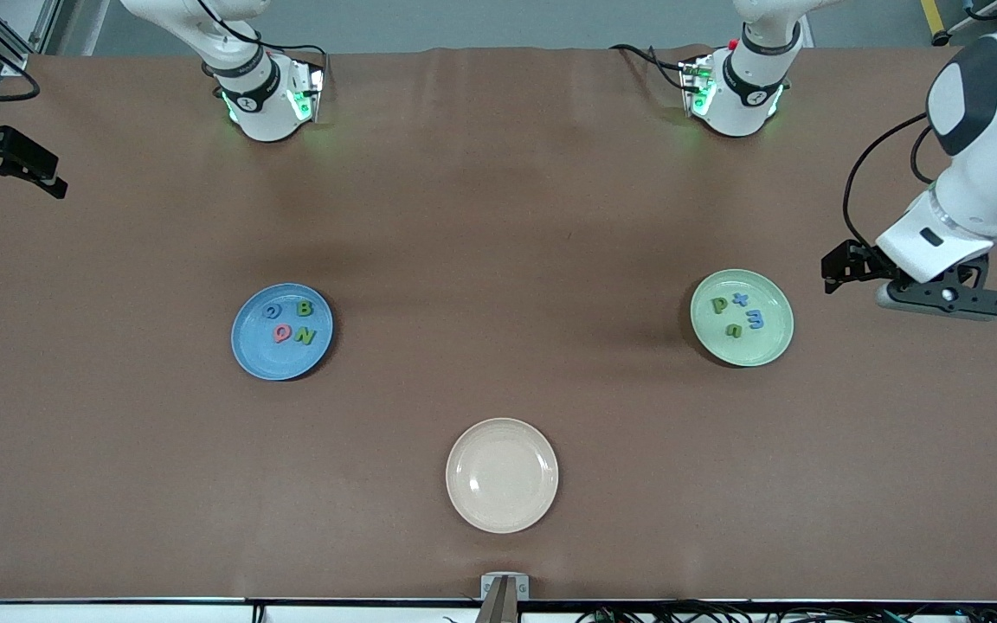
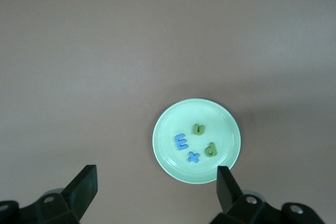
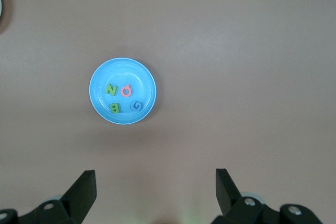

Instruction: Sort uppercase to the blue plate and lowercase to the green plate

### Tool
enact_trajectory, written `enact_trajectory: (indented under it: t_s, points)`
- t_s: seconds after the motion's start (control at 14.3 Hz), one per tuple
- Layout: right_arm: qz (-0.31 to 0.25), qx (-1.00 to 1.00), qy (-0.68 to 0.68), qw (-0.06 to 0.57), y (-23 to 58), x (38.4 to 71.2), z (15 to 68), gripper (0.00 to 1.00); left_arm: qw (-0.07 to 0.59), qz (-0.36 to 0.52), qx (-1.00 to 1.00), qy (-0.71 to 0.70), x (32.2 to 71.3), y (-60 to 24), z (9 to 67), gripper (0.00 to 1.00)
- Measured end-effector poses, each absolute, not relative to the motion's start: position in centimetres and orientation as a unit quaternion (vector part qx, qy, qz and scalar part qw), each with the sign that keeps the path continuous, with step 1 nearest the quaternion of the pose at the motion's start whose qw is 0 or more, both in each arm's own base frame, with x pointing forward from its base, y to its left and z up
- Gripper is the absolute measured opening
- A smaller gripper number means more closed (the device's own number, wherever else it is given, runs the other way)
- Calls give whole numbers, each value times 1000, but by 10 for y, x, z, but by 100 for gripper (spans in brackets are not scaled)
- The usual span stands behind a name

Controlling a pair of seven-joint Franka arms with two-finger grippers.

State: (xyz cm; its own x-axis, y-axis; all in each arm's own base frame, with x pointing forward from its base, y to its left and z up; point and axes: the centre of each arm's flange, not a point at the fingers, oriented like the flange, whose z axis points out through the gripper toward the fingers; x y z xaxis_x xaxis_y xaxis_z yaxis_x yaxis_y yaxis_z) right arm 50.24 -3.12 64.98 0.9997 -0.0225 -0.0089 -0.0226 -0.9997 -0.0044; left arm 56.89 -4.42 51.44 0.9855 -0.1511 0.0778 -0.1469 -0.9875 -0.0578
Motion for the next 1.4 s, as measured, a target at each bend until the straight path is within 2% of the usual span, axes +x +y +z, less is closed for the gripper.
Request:
enact_trajectory:
  t_s: [0.77, 1.4]
  points:
    - [5, -1000, 11, 2, -31, 502, 650, 100, -2, -58, -998, 22, 562, -20, 619, 100]
    - [7, -1000, 8, 2, -28, 502, 649, 100, -8, -47, -999, 20, 553, -15, 645, 100]
